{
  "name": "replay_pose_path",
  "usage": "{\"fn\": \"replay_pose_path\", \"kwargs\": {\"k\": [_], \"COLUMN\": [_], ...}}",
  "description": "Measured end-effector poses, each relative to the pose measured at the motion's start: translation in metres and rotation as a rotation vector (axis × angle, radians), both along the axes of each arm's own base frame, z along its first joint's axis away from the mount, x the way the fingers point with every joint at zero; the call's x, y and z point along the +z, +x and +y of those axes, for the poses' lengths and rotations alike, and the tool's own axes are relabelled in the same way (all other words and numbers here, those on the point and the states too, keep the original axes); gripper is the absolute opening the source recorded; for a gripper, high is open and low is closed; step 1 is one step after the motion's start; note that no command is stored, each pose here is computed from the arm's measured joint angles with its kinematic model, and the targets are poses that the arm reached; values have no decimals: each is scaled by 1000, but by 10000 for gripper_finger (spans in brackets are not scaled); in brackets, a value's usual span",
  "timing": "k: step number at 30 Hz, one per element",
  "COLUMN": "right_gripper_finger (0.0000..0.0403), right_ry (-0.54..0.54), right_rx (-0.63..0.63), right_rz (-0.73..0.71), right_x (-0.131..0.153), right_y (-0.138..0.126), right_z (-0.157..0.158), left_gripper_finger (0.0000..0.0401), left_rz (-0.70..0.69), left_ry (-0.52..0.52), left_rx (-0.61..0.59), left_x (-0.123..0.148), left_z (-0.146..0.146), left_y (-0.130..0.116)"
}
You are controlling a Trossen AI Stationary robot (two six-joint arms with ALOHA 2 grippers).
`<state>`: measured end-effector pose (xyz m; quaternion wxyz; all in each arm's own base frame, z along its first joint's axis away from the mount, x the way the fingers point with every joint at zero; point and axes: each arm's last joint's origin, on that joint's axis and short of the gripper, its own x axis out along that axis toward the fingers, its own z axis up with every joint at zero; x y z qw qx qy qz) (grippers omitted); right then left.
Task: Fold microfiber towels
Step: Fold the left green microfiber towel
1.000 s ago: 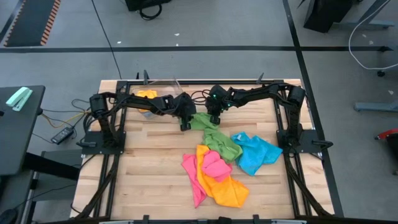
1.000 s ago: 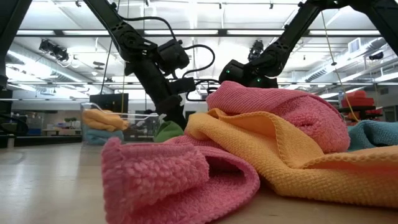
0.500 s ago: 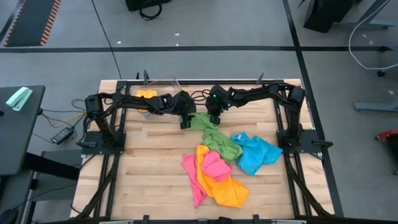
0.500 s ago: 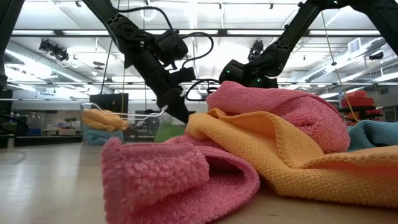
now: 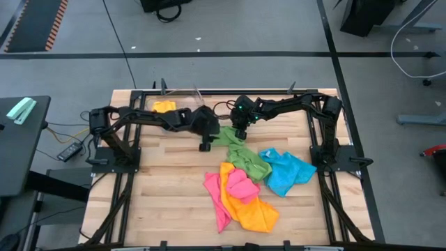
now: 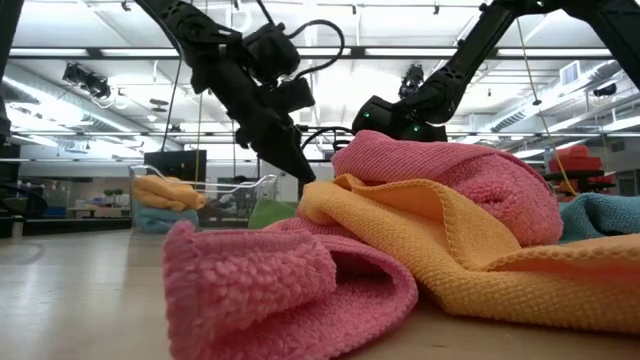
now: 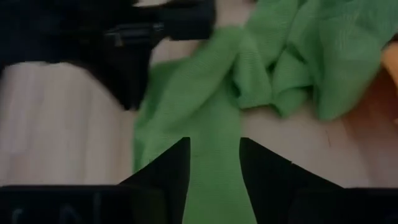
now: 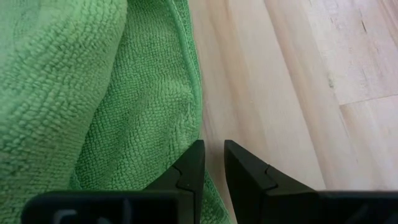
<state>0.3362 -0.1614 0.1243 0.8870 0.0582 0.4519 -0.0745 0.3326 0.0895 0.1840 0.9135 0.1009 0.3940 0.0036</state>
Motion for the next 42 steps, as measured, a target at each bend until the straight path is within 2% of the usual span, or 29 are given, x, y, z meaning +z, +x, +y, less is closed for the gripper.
{"fn": "replay_pose_path", "kwargs": {"k": [5, 10, 16, 24, 31, 37, 40, 42], "right_gripper_finger": [69, 69, 69, 69, 69, 69, 69, 69], "right_ry": [0, 3, 4, 27, 30, -25, 8, 39], "right_rx": [-1, -5, -6, -15, -16, -13, 87, 148], "right_rz": [-1, -2, -3, -7, -17, -94, -207, -252], "right_x": [0, 0, 0, 3, 23, 60, 75, 74], "right_y": [0, 0, 0, -1, -7, -15, -11, -8], "right_z": [0, 0, 0, 1, 5, 8, 16, 23], "left_gripper_finger": [128, 114, 112, 114, 106, 107, 107, 107], "left_rz": [56, 115, 106, 123, 107, 114, 119, 125], "left_ry": [-15, 16, 92, 96, 83, 79, 78, 77], "left_rx": [-14, 111, 198, 217, 250, 251, 252, 253], "left_x": [-21, -41, -41, -47, -48, -48, -49, -49], "left_z": [-5, 4, 8, 10, 13, 13, 13, 13], "left_y": [6, 9, 10, 10, 11, 11, 10, 10]}}
